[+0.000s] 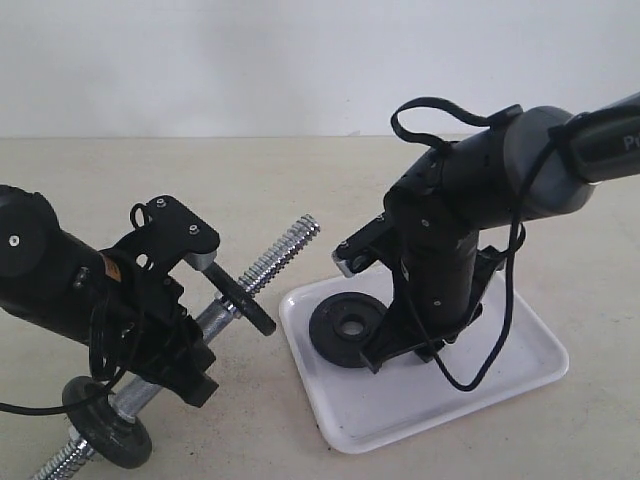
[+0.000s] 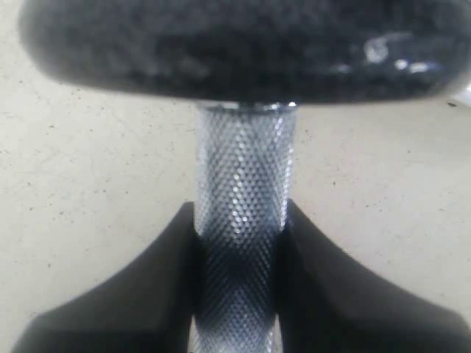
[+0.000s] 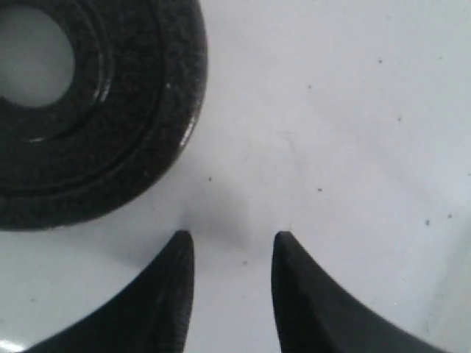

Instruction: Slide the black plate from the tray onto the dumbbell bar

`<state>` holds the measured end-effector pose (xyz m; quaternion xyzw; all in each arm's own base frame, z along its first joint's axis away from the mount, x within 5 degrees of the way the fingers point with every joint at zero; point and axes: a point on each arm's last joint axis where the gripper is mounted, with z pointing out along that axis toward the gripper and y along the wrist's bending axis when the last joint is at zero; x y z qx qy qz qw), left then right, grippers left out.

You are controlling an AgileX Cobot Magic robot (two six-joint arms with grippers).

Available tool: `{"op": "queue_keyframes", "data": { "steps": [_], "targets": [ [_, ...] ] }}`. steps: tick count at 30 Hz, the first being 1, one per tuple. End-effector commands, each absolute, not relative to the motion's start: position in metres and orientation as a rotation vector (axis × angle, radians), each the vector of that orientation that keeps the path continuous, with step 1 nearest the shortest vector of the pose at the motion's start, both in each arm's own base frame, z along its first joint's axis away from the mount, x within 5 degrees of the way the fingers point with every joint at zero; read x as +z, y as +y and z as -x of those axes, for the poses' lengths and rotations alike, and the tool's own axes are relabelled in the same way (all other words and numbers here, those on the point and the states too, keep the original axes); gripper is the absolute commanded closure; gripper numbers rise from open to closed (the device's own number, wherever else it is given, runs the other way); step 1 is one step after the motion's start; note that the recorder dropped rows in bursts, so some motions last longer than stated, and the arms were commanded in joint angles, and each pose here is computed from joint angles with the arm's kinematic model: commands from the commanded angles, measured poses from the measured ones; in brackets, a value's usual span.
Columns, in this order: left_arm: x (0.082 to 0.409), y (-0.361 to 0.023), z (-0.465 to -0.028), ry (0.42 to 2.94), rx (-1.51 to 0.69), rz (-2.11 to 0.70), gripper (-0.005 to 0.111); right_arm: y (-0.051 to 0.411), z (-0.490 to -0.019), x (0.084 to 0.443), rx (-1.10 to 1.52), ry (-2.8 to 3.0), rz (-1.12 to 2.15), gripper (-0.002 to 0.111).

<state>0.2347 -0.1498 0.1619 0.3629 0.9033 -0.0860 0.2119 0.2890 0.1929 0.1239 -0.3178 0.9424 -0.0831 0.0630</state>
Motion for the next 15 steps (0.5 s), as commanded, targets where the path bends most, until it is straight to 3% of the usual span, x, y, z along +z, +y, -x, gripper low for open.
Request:
{"op": "queue_keyframes", "data": {
  "steps": [1,9,11,15],
  "targets": [
    [0.189,-0.154,-0.247,2.349,-0.249,-0.894,0.103,0.191,-0.289,0.128,-0.273,2.856,0.947,0.076],
    [0.19,-0.154,-0.248,2.338,-0.246,-0.89,0.103,0.208,-0.289,0.169,0.041,2.708,0.897,0.072],
    [0.19,-0.154,-0.248,2.338,-0.246,-0.89,0.103,0.212,-0.289,0.173,0.114,2.684,0.893,0.063],
    [0.19,-0.154,-0.248,2.34,-0.246,-0.891,0.103,0.219,-0.29,0.173,0.212,2.645,0.868,0.028]
  ]
}}
